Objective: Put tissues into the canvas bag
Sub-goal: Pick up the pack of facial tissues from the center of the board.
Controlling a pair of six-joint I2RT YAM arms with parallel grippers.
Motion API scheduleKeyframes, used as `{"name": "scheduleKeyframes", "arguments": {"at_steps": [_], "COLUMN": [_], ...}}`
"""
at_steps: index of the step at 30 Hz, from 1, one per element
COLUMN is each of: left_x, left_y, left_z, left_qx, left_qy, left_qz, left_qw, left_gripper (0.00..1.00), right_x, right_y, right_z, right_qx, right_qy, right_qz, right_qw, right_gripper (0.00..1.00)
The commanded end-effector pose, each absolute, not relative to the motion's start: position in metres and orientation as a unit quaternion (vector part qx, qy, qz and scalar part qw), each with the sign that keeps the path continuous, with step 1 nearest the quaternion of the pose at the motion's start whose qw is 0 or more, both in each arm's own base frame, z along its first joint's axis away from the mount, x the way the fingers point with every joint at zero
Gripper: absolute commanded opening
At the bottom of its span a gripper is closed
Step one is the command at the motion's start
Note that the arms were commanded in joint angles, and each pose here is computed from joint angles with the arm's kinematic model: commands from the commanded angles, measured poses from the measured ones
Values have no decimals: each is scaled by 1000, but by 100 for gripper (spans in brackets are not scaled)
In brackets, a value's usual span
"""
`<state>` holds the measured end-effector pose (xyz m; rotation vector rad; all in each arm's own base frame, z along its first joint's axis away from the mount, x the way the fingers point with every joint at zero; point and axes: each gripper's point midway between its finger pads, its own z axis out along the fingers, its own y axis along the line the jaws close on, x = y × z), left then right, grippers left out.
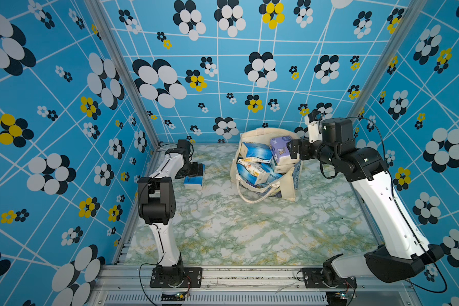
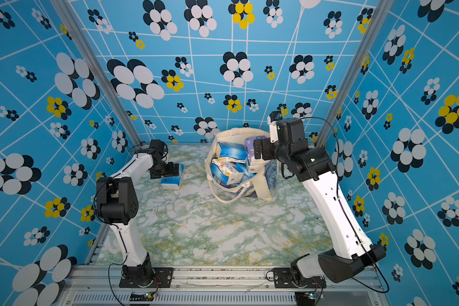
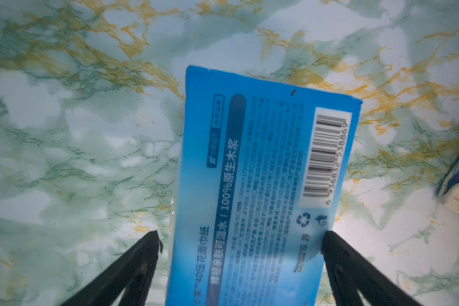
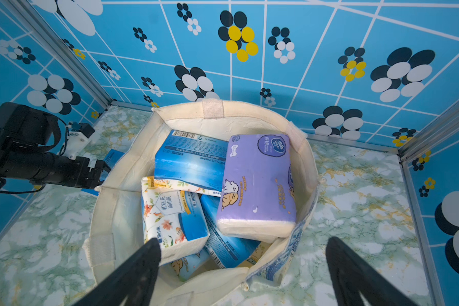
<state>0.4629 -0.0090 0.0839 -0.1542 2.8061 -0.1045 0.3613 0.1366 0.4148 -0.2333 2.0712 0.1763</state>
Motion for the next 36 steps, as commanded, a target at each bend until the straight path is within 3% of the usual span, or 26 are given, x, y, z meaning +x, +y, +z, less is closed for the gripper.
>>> {"name": "scheduleKeyframes", "arguments": {"at_steps": [1, 36], "left_x": [466, 463], "left_y": [-7, -33], "left_z": [79, 44], "left_qx": [-49, -30], "left_qy": [986, 989], "left_qz": [-40, 1], "left_qw": [156, 141], "left_gripper": [99, 99], "right_x": [360, 375], "right_y": [130, 145], "right_z": [424, 409], "right_qx": [-83, -91], "right_qy": [847, 857], "right_qz": [70, 88], "right_qw": [521, 499], "right_gripper": [99, 99]}}
